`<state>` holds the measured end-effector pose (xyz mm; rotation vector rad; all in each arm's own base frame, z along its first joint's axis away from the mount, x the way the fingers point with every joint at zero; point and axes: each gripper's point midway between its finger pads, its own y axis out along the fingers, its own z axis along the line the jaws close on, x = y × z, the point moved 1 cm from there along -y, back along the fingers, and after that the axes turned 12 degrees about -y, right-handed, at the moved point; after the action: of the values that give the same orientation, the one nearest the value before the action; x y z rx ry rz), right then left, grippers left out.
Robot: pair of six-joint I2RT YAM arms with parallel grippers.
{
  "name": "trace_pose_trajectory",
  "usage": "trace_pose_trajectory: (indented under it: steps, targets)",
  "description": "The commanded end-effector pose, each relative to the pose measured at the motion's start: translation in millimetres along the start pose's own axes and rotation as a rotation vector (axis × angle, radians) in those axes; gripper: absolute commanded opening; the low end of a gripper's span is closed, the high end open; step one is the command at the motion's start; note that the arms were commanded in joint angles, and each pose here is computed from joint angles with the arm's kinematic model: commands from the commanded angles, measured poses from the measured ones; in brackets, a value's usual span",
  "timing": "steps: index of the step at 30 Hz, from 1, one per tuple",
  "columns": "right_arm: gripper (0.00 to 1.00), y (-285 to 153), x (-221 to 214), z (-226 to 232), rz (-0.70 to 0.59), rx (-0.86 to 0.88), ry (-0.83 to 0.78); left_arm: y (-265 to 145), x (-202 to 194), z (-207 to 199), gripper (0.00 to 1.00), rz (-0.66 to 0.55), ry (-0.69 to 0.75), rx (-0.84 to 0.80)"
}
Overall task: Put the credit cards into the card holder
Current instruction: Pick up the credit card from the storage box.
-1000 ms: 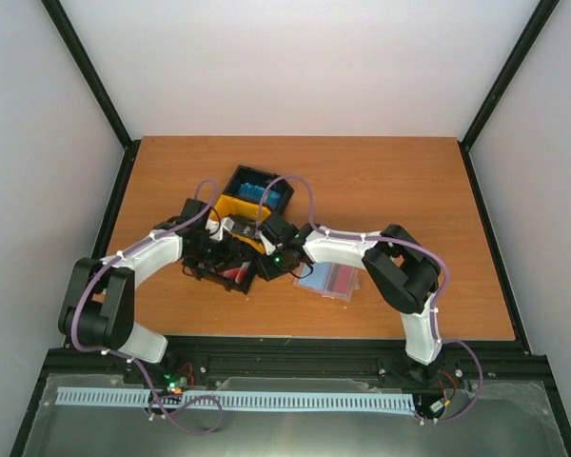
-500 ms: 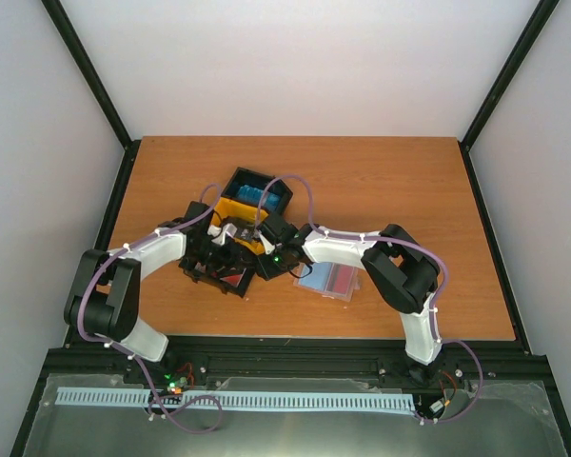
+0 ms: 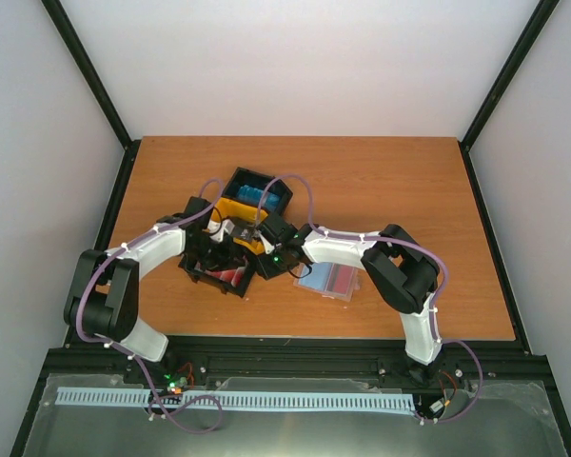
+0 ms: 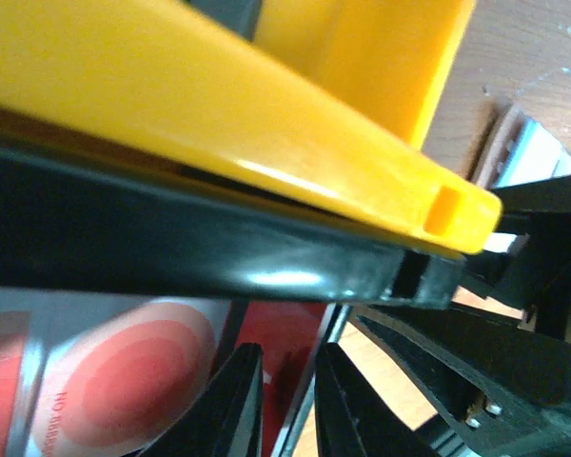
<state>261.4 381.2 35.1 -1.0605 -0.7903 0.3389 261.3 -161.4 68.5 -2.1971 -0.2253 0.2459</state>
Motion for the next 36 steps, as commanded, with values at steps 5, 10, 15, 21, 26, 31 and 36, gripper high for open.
trace_pose_trajectory:
  steps: [5,10,15,21,26,31,36]
  targets:
    - [0.4,3.9,1.8,-2.3,-0.006,-0.033,0.011,-8.5,9.0,12.7,0.13,-0.051,0.052,0.122]
    - [0.4,3.1,1.6,-3.3,-0.008,-0.038,0.017,-4.1,2.8,8.5,0.15,-0.017,0.064,0.075]
    - [0.4,-1.2,2.8,-3.4,-0.016,-0.044,0.014,-8.8,5.9,9.8,0.04,-0.048,0.091,0.096]
    - [0.43,-34.2,14.6,-4.0,-0.103,-0.065,0.026,-35.8,9.1,-1.6,0.0,-0.135,0.113,0.111]
    - [0.45,-76.2,36.2,-6.2,-0.211,-0.056,0.045,-70.9,7.0,-13.3,0.01,-0.225,0.099,0.132]
    - [0.47,-125.2,57.4,0.9,-0.338,0.032,0.055,-103.2,-2.7,-37.0,0.01,-0.295,0.152,0.059]
    - [0.55,-187.4,77.5,3.6,-0.516,0.165,0.099,-137.0,-4.8,-88.3,0.01,-0.389,0.262,-0.153]
